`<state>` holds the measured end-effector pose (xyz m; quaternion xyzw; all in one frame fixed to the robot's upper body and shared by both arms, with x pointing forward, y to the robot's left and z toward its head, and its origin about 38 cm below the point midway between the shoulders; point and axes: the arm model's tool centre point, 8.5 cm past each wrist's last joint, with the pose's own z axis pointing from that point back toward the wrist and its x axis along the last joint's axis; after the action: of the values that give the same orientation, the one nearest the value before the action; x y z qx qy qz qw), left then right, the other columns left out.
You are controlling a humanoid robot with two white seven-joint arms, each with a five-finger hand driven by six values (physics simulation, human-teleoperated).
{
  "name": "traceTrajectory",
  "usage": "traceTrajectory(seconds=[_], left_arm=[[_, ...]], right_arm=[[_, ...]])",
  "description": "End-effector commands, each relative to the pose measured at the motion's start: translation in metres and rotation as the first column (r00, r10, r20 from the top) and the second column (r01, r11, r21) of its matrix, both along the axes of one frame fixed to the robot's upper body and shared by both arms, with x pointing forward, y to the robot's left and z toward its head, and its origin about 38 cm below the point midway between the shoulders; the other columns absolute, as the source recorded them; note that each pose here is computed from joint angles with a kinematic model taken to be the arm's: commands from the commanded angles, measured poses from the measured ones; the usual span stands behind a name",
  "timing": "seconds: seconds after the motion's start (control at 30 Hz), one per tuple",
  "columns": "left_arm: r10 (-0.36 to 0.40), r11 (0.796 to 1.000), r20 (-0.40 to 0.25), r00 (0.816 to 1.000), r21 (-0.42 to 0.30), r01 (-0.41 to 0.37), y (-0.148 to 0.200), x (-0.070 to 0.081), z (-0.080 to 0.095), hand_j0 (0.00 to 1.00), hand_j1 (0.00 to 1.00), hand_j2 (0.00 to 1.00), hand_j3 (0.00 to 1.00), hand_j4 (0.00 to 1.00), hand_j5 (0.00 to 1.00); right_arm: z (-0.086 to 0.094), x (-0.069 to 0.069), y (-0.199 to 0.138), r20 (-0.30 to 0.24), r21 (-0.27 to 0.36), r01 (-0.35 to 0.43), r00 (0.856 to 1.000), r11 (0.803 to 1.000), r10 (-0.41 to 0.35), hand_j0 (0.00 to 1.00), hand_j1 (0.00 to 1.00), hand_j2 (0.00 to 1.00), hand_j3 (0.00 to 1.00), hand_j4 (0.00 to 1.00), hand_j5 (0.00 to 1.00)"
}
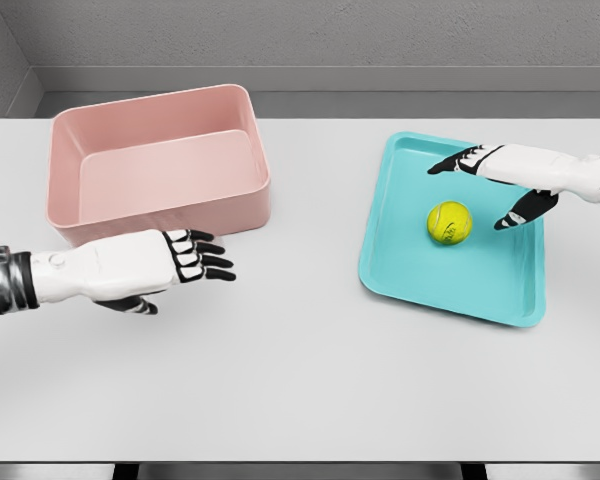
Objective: Put the tennis from the blue tray into the pink basket with both arms
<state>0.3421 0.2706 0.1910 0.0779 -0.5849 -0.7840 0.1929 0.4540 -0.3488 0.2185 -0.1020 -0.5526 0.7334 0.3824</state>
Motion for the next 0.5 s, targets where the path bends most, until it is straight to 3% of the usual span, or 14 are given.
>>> traceTrajectory(seconds=[0.0, 0.2, 0.37, 0.47], left_arm=[[-0.021, 1.0, -0.032, 0.999, 0.012, 0.021, -0.006, -0.006, -0.013, 1.0, 1.0, 1.0, 1.0, 1.0, 1.0], [-0.022, 1.0, -0.022, 1.0, 0.009, 0.022, -0.007, -0.004, -0.01, 1.0, 1.0, 1.0, 1.0, 1.0, 1.0], [-0.021, 1.0, -0.009, 1.0, 0.003, 0.021, -0.007, -0.002, -0.006, 1.0, 1.0, 1.0, 1.0, 1.0, 1.0], [-0.022, 1.0, -0.006, 1.0, 0.002, 0.022, -0.007, -0.002, -0.005, 1.0, 1.0, 1.0, 1.0, 1.0, 1.0]], right_arm=[[-0.002, -0.001, 0.0, -0.004, 0.005, 0.002, 1.0, 1.0, -0.002, 1.0, 1.0, 1.0, 1.0, 1.0, 1.0], [-0.01, -0.002, 0.001, 0.014, 0.034, 0.017, 1.0, 0.999, -0.017, 1.0, 1.0, 1.0, 1.0, 1.0, 1.0], [-0.02, -0.003, 0.003, -0.01, 0.023, 0.012, 1.0, 1.0, -0.012, 1.0, 1.0, 1.0, 1.0, 1.0, 1.0], [-0.029, -0.001, 0.004, -0.042, -0.001, 0.045, 0.998, 0.999, -0.045, 1.0, 1.0, 1.0, 1.0, 1.0, 1.0]])
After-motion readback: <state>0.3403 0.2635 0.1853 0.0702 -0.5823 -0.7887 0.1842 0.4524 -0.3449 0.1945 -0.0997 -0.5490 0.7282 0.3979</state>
